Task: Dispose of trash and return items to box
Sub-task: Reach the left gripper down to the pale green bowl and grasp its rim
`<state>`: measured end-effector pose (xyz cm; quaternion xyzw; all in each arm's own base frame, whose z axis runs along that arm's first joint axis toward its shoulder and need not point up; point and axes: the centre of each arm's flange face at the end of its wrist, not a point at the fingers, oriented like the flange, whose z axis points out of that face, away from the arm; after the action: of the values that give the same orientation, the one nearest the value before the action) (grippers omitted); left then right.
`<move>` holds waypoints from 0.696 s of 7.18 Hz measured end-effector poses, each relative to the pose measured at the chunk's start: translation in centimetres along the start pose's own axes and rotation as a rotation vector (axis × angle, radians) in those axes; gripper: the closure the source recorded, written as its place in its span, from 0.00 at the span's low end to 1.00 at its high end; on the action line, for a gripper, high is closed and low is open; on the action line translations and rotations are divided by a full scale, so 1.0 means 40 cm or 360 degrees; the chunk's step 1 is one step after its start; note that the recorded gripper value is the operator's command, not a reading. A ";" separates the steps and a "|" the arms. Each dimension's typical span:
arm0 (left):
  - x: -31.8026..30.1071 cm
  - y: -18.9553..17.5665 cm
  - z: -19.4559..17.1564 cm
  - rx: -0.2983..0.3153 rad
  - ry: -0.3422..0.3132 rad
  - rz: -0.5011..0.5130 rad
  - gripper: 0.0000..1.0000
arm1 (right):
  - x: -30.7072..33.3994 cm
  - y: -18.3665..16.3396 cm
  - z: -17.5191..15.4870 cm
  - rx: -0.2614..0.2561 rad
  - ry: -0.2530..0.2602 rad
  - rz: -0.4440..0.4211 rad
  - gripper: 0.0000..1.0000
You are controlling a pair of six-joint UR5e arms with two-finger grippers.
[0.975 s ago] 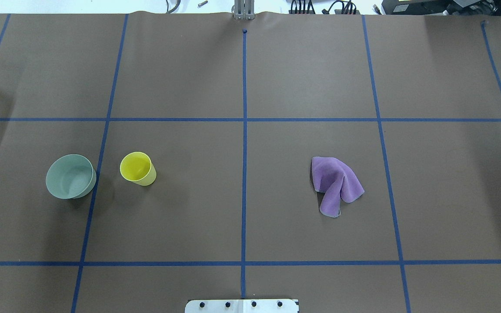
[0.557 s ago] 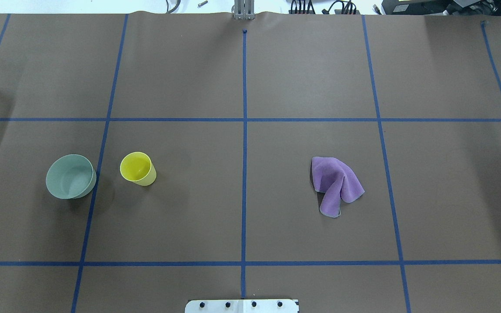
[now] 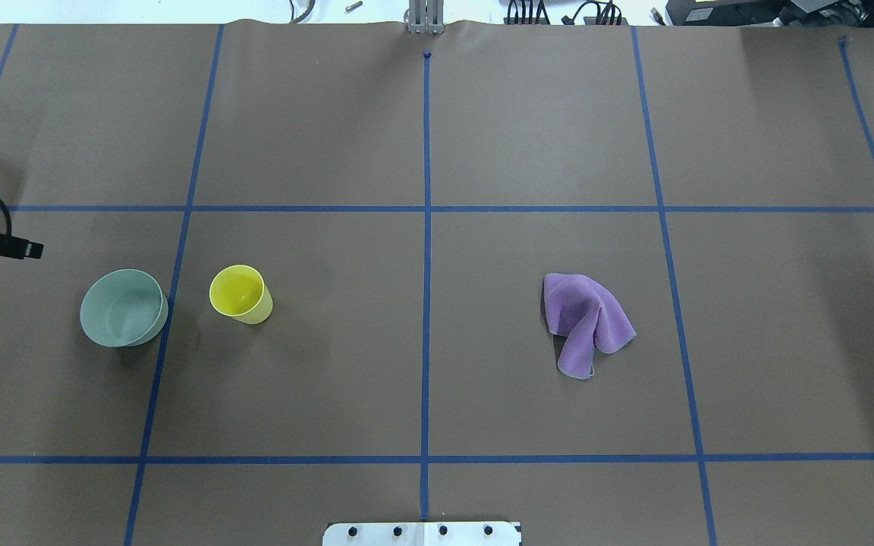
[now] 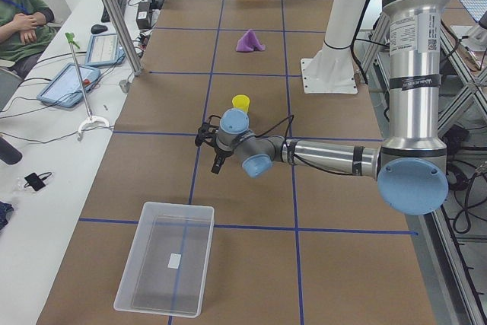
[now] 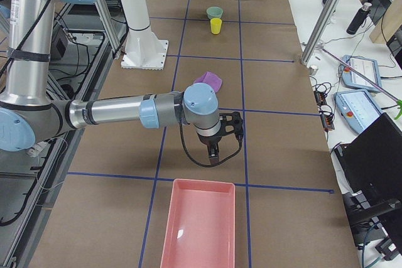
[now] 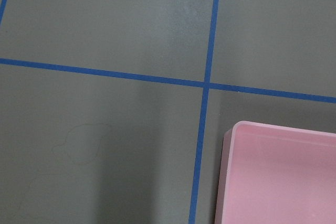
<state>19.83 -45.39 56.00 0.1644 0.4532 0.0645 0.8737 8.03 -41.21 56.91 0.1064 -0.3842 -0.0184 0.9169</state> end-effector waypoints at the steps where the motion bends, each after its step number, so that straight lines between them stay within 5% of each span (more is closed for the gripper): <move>1: 0.054 0.017 0.041 -0.0039 0.0034 -0.0045 0.07 | 0.000 0.006 0.003 0.0009 0.0003 -0.0005 0.00; 4: 0.145 0.049 0.107 -0.0102 0.0079 -0.0015 0.96 | 0.003 0.014 0.008 0.0011 0.0004 -0.0005 0.00; 5: 0.176 0.058 0.129 -0.0112 0.0089 0.0018 1.00 | 0.004 0.016 0.009 0.0010 0.0004 -0.0004 0.00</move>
<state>28.21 -42.57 54.14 0.1343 0.4741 0.0899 0.8655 7.88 -40.68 57.39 0.1098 -0.3831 -0.0182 0.9170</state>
